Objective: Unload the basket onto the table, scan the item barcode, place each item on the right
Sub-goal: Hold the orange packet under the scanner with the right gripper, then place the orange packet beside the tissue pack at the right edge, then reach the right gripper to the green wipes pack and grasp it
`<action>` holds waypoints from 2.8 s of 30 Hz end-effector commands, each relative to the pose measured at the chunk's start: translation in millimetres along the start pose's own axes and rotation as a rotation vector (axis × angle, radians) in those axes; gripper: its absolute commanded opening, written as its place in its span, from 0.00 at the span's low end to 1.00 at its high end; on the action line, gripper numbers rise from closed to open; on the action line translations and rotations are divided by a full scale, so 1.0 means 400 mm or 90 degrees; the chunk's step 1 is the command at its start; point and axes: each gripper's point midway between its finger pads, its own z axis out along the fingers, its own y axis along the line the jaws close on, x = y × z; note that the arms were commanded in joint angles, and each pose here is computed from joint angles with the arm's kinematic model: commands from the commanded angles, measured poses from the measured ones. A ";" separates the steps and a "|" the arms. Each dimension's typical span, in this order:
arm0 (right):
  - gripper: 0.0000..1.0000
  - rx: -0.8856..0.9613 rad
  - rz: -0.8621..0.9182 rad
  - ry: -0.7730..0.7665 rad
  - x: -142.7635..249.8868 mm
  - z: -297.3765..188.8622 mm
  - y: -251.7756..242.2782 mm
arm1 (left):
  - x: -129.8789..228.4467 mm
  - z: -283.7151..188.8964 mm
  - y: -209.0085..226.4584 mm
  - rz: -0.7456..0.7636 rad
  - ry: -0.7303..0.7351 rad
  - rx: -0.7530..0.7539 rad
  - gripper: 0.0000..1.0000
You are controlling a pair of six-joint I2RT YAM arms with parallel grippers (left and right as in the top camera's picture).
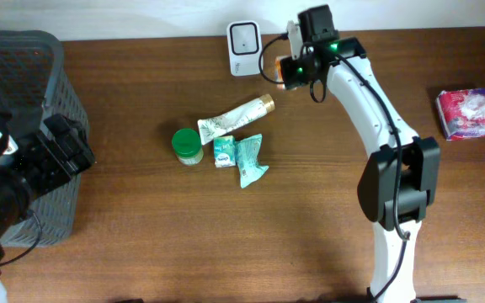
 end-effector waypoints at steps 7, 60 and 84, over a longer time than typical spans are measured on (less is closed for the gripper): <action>0.04 0.141 -0.408 -0.217 -0.215 0.058 0.115 | 0.000 0.002 0.001 -0.009 0.002 0.001 0.99; 0.09 0.393 0.951 0.169 0.781 -0.282 -0.972 | 0.000 0.002 0.001 -0.009 0.002 0.001 0.99; 0.99 -0.100 0.245 0.304 0.269 -0.178 -0.148 | 0.000 0.002 0.001 -0.009 0.002 0.001 0.99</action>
